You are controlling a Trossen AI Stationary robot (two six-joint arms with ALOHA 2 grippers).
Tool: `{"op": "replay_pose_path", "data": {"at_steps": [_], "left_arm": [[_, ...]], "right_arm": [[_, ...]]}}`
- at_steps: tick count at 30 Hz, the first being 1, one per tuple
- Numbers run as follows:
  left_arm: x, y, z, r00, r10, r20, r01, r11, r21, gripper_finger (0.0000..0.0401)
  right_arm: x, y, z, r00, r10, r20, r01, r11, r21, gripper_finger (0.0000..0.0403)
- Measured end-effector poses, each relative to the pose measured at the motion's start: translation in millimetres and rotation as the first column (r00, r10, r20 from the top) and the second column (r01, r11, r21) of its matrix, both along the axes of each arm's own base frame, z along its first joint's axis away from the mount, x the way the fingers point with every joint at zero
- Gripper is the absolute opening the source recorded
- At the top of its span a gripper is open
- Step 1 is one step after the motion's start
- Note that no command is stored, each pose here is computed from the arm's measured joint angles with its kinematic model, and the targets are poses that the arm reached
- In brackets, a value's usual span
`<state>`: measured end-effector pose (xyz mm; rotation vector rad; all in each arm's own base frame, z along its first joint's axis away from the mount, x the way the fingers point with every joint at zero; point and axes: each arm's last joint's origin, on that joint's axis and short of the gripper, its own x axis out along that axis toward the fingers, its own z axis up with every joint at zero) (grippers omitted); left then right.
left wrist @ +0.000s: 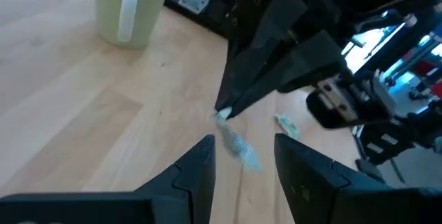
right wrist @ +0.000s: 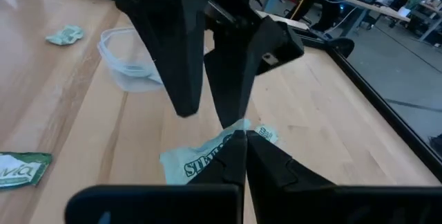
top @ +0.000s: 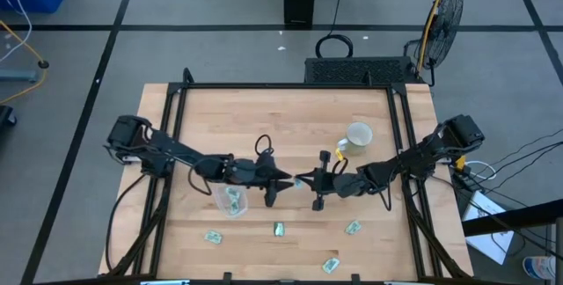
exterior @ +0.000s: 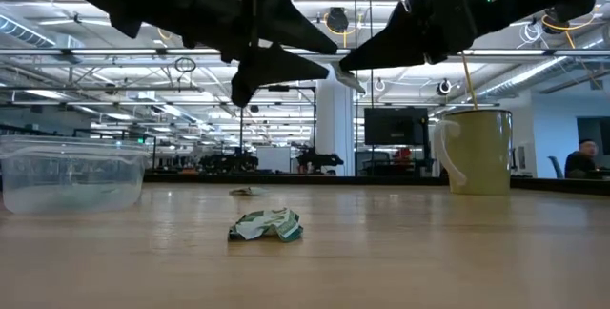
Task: Pick and place Stevia / Truvia into bins
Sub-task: Put the green stevia packet into the transparent bin
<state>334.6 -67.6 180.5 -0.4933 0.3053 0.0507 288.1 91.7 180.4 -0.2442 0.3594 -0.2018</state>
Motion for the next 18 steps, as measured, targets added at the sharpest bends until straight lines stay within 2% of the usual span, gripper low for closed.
{"op": "replay_pose_path", "data": {"at_steps": [5, 11, 18], "left_arm": [[4.7, 5.5, -11.5, 1.000, 0.002, -0.025, -0.003, 1.000, -0.014, 0.0152], [9.7, 5.4, -12.7, 0.999, -0.020, 0.039, 0.021, 1.000, -0.010, 0.0152], [9.9, 7.5, -13.9, 0.999, -0.021, 0.030, 0.021, 1.000, 0.014, 0.0141]], "right_arm": [[0.6, 0.1, 1.5, 1.000, 0.001, 0.015, -0.001, 1.000, 0.001, 0.0000], [2.0, -3.9, 1.9, 1.000, -0.011, 0.019, 0.011, 1.000, 0.004, 0.0000], [2.7, -2.9, 3.1, 0.999, 0.015, 0.032, -0.015, 1.000, 0.022, 0.0000]]}}
